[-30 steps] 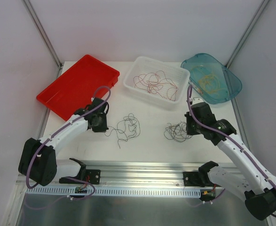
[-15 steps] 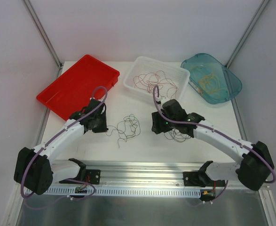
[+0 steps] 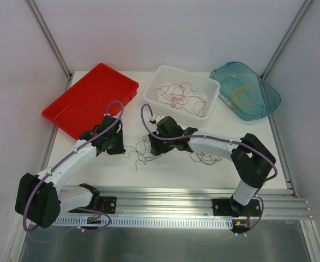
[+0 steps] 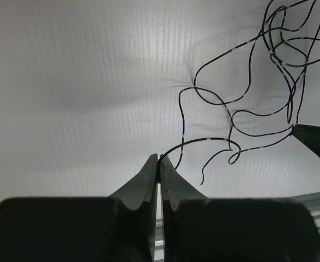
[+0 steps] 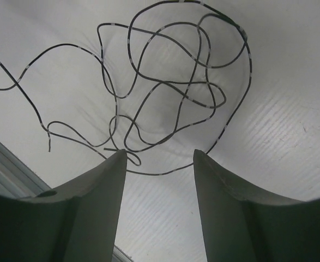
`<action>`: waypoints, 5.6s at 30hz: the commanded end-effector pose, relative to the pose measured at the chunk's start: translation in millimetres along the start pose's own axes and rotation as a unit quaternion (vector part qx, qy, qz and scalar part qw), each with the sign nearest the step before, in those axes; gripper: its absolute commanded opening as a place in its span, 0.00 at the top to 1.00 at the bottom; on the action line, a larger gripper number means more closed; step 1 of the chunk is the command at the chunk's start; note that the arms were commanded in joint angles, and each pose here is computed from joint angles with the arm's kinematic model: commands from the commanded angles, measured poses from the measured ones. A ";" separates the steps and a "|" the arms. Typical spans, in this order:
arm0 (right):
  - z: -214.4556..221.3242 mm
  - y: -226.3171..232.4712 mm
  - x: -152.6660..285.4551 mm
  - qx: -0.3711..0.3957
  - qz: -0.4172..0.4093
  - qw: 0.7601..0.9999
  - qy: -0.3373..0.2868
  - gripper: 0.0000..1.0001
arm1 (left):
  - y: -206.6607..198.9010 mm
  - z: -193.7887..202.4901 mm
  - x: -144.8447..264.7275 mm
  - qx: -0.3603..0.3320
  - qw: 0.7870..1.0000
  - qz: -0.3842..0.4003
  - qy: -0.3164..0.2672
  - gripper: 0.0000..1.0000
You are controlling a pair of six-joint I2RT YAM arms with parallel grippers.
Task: Untangle the cables
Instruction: Untie the cable.
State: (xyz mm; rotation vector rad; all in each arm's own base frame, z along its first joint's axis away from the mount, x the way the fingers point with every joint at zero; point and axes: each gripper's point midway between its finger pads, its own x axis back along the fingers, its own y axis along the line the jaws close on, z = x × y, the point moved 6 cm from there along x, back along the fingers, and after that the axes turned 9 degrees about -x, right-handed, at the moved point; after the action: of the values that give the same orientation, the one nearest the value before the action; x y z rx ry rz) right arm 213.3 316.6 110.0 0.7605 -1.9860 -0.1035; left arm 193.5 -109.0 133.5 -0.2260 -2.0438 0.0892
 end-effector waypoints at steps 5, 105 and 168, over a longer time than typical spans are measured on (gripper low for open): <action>-24.0 25.7 -10.3 0.005 -0.032 0.999 -0.029 0.45 | -5.7 -1.6 2.3 0.000 1.000 0.024 -0.012 1.00; -85.0 -38.6 352.3 -0.040 -0.054 0.952 -0.299 0.99 | 52.4 -94.3 107.1 0.087 0.979 0.088 -0.163 0.96; -138.0 107.6 273.9 -0.025 -0.230 0.938 -0.258 0.99 | -121.7 -48.6 -9.8 -0.194 0.897 0.191 -0.348 0.05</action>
State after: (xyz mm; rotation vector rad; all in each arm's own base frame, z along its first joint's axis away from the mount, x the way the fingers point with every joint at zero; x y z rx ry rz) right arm 189.2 285.3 415.5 1.1995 -2.2097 -0.6181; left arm 213.5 -226.1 156.0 -1.0174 -2.5831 -0.0644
